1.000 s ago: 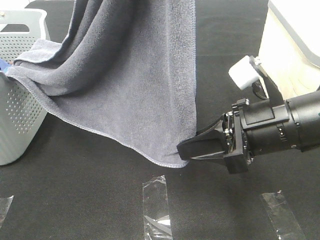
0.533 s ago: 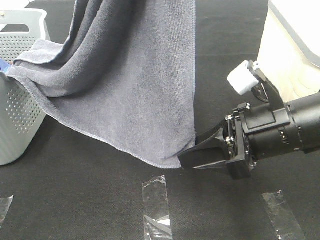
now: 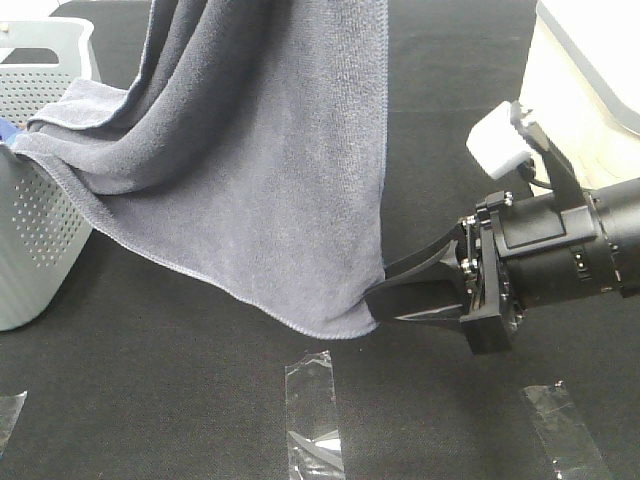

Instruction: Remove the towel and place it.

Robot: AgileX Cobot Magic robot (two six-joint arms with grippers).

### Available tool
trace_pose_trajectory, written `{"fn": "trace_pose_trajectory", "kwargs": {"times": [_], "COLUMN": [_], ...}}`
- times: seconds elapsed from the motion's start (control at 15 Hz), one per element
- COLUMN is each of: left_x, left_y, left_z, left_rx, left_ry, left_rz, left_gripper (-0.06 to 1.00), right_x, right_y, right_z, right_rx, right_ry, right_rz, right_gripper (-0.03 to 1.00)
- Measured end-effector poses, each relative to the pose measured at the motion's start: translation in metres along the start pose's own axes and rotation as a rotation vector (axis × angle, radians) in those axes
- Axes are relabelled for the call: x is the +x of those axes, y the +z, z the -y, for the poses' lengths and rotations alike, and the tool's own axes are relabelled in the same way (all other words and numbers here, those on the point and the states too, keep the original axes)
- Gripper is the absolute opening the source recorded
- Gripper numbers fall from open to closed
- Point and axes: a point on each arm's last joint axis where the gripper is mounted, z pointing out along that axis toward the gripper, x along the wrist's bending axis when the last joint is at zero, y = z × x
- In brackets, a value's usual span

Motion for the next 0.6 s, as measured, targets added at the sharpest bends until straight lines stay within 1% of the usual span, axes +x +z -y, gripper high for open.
{"fn": "trace_pose_trajectory", "kwargs": {"times": [0.07,0.2,0.33,0.4,0.6], "left_x": [0.0000,0.0000,0.0000,0.0000,0.0004], "left_y": [0.0000,0.0000,0.0000,0.0000,0.0000], "left_z": [0.0000,0.0000,0.0000,0.0000,0.0003], "left_rx": [0.000,0.000,0.000,0.000,0.004], "left_ry": [0.000,0.000,0.000,0.000,0.002], "left_rz": [0.000,0.000,0.000,0.000,-0.004], "left_gripper": [0.00,0.00,0.00,0.00,0.00], "right_x": [-0.0032,-0.0071,-0.0088,-0.0085,-0.0076], "right_y": [0.0022,0.0067,0.0083,0.0083,0.0083], "right_z": [0.0020,0.0059,0.0060,0.0052,0.0048], "right_rx": [0.010,0.027,0.019,0.010,0.006], "right_ry": [0.012,0.037,0.058,0.061,0.048], "right_rz": [0.011,0.005,0.006,0.002,-0.008], "right_gripper": [0.35,0.36,0.34,0.30,0.03]}}
